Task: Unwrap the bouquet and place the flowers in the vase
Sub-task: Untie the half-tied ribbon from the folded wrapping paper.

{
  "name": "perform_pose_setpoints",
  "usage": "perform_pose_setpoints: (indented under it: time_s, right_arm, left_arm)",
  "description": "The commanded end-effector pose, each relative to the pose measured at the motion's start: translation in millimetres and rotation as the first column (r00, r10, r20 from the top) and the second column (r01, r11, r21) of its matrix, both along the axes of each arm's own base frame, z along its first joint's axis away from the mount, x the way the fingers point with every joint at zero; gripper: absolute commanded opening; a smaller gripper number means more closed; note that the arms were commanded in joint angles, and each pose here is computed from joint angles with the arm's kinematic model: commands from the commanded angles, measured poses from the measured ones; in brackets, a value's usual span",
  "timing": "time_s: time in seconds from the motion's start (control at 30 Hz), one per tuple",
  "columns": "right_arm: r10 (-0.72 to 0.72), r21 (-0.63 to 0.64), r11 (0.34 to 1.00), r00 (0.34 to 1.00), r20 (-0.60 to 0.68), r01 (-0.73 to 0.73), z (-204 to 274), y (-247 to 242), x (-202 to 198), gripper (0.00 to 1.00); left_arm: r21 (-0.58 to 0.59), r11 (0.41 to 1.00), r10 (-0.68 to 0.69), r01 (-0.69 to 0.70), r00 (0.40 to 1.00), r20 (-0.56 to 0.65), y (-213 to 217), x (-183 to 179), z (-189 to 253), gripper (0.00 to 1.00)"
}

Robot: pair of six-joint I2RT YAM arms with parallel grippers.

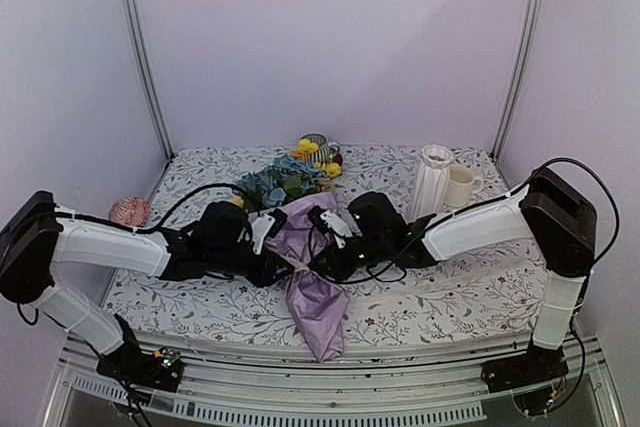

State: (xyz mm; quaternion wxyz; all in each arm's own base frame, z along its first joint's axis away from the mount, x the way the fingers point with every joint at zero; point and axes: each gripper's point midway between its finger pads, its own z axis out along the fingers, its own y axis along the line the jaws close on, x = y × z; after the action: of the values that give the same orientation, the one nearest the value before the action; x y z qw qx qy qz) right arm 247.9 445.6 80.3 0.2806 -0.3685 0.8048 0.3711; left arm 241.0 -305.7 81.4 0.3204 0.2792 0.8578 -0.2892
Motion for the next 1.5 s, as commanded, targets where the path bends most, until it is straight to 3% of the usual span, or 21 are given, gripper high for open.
perform_pose_setpoints:
  time_s: [0.0, 0.33, 0.4, 0.57, 0.6, 0.97, 1.1, 1.27, 1.37, 1.47]
  right_arm:
    - [0.025, 0.078, 0.997, 1.0, -0.016, -0.023, 22, 5, -9, 0.1]
    - [0.03, 0.078, 0.997, 0.999, -0.033, -0.027, 17, 10, -11, 0.1]
    - [0.019, 0.064, 0.998, 0.999, -0.033, -0.017, 11, 9, -10, 0.14]
    - [-0.033, 0.016, 0.999, 0.999, -0.024, 0.033, -6, 3, -2, 0.28]
    - [-0.034, 0.014, 0.999, 0.999, -0.025, 0.034, -7, 3, -1, 0.29]
    - [-0.09, -0.004, 0.996, 0.996, 0.002, 0.09, -10, 1, 11, 0.32]
    - [-0.08, 0.014, 0.997, 0.997, 0.003, 0.079, -4, 8, 13, 0.34]
    - [0.011, 0.051, 0.999, 1.0, -0.015, -0.011, -1, 19, -3, 0.48]
    - [0.042, 0.038, 0.998, 0.999, -0.001, -0.042, -5, 26, -11, 0.44]
    - [0.015, 0.016, 1.0, 1.0, -0.009, -0.015, -13, 28, -5, 0.32]
  left_arm:
    - [0.065, 0.998, 0.006, -0.009, 0.999, 0.05, -6, 4, -2, 0.33]
    - [0.164, 0.986, 0.0, -0.01, 0.998, 0.062, -20, 10, -22, 0.3]
    - [0.2, 0.979, 0.03, -0.043, 0.997, 0.068, -17, 15, -26, 0.25]
    - [0.22, 0.971, 0.076, -0.093, 0.993, 0.088, -10, 21, -25, 0.01]
    - [0.211, 0.973, 0.075, -0.093, 0.993, 0.09, -10, 21, -22, 0.0]
    - [0.004, 0.999, 0.038, -0.039, 0.995, 0.095, -12, -3, 21, 0.0]
    - [0.003, 0.998, 0.057, -0.057, 0.995, 0.082, -10, -2, 17, 0.0]
    - [-0.008, 0.997, 0.076, -0.076, 0.994, 0.08, -8, -1, 13, 0.0]
    - [-0.021, 0.996, 0.089, -0.087, 0.992, 0.085, -6, -1, 14, 0.0]
    - [-0.029, 0.995, 0.097, -0.095, 0.991, 0.087, -5, -1, 15, 0.0]
